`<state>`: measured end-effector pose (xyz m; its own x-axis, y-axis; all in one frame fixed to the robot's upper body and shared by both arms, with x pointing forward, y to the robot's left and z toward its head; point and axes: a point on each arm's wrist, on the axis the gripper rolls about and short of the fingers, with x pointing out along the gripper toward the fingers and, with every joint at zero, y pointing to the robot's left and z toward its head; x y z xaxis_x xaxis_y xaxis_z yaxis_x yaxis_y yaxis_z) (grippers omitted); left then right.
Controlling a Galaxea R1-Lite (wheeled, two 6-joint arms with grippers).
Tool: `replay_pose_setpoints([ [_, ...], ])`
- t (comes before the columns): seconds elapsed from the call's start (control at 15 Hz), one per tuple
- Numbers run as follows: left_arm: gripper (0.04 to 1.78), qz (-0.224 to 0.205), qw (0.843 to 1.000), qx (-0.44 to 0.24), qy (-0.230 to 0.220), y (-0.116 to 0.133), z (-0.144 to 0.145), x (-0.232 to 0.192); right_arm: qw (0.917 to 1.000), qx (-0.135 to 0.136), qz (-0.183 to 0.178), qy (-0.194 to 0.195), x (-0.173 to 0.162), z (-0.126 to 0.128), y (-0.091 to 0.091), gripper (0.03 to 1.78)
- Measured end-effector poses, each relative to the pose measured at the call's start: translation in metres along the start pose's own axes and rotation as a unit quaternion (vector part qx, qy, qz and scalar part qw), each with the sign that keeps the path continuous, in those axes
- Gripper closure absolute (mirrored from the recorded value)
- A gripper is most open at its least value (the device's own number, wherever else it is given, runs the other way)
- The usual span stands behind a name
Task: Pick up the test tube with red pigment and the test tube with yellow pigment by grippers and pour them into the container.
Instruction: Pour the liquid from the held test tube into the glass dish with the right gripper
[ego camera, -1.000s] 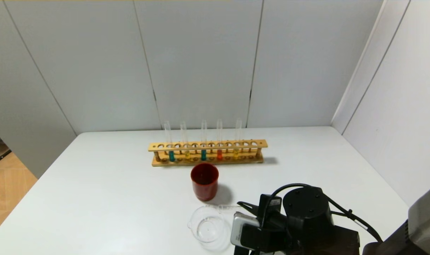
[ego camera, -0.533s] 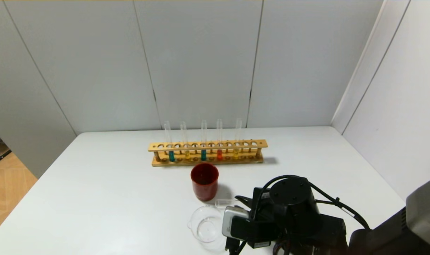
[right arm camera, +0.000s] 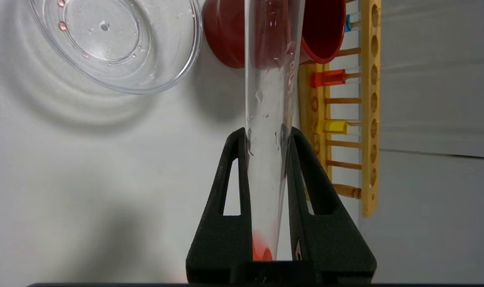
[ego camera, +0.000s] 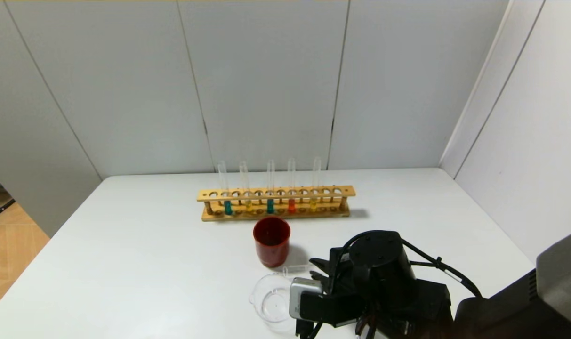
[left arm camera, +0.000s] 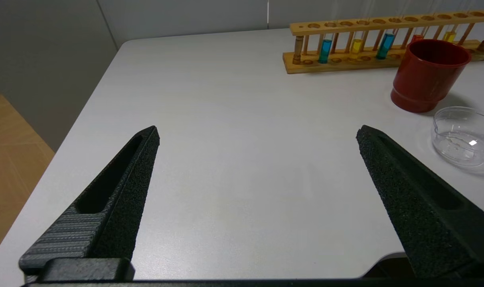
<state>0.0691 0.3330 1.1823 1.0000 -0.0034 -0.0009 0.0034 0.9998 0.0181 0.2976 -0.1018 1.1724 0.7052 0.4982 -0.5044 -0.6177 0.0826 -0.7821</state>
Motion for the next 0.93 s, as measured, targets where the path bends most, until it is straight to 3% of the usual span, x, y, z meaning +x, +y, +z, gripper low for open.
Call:
replay_pose_setpoints([
  [0.53,0.07,0.0,1.0,0.0,0.0,0.0,0.0,0.0,0.9972,-0.069,-0.018,0.023,0.002,-0.002,-0.006,1.53],
  [0.93,0.07,0.0,1.0,0.0,0.0,0.0,0.0,0.0,0.996,-0.088,-0.003,0.014,0.002,0.011,0.001,1.53],
])
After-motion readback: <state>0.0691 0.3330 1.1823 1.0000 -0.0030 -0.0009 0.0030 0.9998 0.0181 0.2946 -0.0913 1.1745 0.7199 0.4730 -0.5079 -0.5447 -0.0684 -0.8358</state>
